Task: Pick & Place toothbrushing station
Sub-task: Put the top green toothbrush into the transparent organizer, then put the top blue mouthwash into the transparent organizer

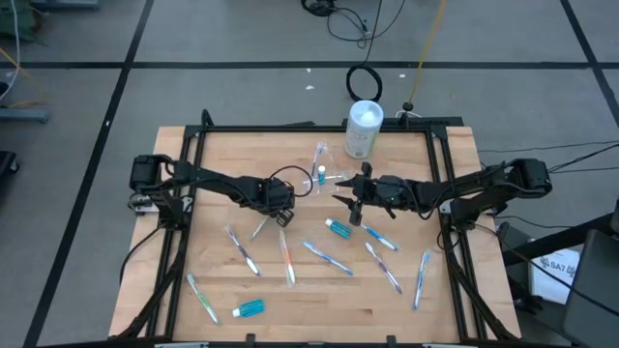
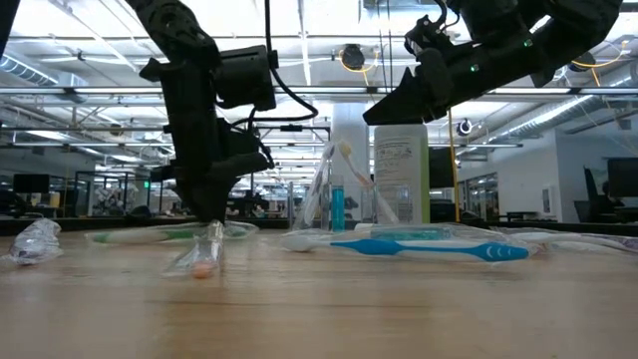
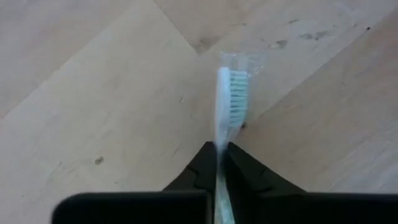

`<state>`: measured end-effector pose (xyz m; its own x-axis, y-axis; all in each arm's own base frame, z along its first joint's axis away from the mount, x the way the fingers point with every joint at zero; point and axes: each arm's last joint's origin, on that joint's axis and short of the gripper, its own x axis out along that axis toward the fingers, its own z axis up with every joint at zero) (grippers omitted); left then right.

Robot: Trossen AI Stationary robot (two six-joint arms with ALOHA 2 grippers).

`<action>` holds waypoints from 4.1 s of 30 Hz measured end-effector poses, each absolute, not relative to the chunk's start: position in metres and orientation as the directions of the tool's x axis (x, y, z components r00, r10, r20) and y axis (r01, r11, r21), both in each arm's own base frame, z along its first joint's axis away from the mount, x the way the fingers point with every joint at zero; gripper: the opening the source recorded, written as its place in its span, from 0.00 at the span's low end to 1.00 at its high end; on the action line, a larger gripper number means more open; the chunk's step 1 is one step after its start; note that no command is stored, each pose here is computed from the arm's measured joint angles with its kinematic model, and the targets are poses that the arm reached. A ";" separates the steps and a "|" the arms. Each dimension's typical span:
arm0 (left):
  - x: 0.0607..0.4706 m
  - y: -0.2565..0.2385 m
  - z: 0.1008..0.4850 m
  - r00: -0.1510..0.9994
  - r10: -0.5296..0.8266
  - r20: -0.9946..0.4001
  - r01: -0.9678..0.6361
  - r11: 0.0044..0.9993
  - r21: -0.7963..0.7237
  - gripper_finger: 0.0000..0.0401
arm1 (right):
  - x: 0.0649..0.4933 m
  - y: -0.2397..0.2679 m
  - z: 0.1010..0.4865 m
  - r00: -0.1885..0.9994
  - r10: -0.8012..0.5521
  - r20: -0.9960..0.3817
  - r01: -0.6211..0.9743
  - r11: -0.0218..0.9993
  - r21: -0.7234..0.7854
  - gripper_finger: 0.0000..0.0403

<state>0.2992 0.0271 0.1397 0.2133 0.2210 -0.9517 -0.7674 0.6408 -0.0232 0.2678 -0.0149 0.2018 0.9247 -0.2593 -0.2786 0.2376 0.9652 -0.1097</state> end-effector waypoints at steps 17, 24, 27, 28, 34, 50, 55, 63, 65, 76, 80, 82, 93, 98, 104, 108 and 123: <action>0.290 0.000 0.238 0.644 0.380 -0.664 -0.638 0.745 -0.192 0.05 | 0.268 -0.015 0.202 0.927 -0.260 -0.271 0.239 0.965 -0.108 0.41; 0.303 0.005 0.270 0.821 0.401 -0.407 -0.516 0.826 -0.225 0.04 | 0.268 -0.015 0.203 0.928 -0.259 -0.269 0.239 0.965 -0.107 0.41; 0.312 0.013 0.278 0.839 0.461 -0.288 -0.522 0.833 -0.187 0.02 | 0.268 -0.015 0.203 0.929 -0.259 -0.263 0.239 0.965 -0.106 0.41; 0.314 0.016 0.279 0.841 0.474 -0.261 -0.524 0.835 -0.171 0.02 | 0.268 -0.015 0.204 0.930 -0.259 -0.260 0.240 0.965 -0.105 0.41; 0.327 0.036 0.276 0.798 0.582 -0.156 -0.597 0.799 -0.074 0.06 | 0.269 -0.015 0.204 0.931 -0.260 -0.258 0.240 0.965 -0.105 0.41; 0.368 0.082 0.209 0.723 0.684 -0.095 -0.689 0.724 -0.029 0.07 | 0.269 -0.015 0.204 0.931 -0.260 -0.258 0.239 0.965 -0.109 0.41; 0.373 0.081 0.191 0.709 0.694 -0.127 -0.699 0.715 -0.003 0.02 | 0.268 -0.015 0.202 0.926 -0.260 -0.273 0.237 0.965 -0.112 0.41; 0.373 0.075 0.183 0.699 0.693 -0.174 -0.699 0.714 0.033 0.11 | 0.267 -0.015 0.200 0.920 -0.260 -0.293 0.235 0.965 -0.116 0.41; 0.372 0.075 0.180 0.687 0.697 -0.204 -0.705 0.708 0.044 0.13 | 0.267 -0.015 0.200 0.920 -0.260 -0.293 0.235 0.965 -0.117 0.41; 0.367 0.077 0.167 0.638 0.701 -0.319 -0.724 0.687 0.062 0.06 | 0.267 -0.015 0.200 0.919 -0.259 -0.296 0.235 0.965 -0.117 0.41; 0.368 0.075 0.167 0.642 0.697 -0.320 -0.719 0.692 0.065 0.06 | 0.267 -0.015 0.200 0.919 -0.259 -0.296 0.235 0.965 -0.117 0.41; 0.368 0.075 0.167 0.641 0.697 -0.321 -0.720 0.691 0.061 0.08 | 0.267 -0.015 0.200 0.919 -0.259 -0.297 0.235 0.965 -0.117 0.41; 0.365 0.074 0.166 0.630 0.694 -0.349 -0.720 0.690 0.071 0.16 | 0.267 -0.015 0.199 0.917 -0.259 -0.304 0.234 0.965 -0.119 0.41; 0.364 0.074 0.167 0.622 0.692 -0.366 -0.730 0.681 0.049 0.21 | 0.268 -0.019 0.203 0.914 -0.308 -0.264 0.292 0.951 -0.101 0.41; 0.360 0.068 0.168 0.613 0.676 -0.409 -0.725 0.687 0.048 0.35 | 0.267 -0.018 0.201 0.907 -0.312 -0.282 0.285 0.949 -0.135 0.41; 0.357 0.056 0.182 0.641 0.654 -0.401 -0.700 0.713 0.046 0.42 | 0.266 -0.018 0.196 0.893 -0.313 -0.323 0.277 0.949 -0.153 0.41; 0.277 0.023 0.292 0.766 0.505 -0.397 -0.563 0.826 -0.035 0.48 | 0.265 -0.019 0.191 0.884 -0.272 -0.381 0.253 0.962 -0.101 0.59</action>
<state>0.2772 0.0234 0.2915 0.7663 0.5055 -0.3966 -0.5629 0.8258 -0.0349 0.2645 -0.0189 0.1909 0.8837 -0.2725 -0.3805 0.2530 0.9621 -0.1013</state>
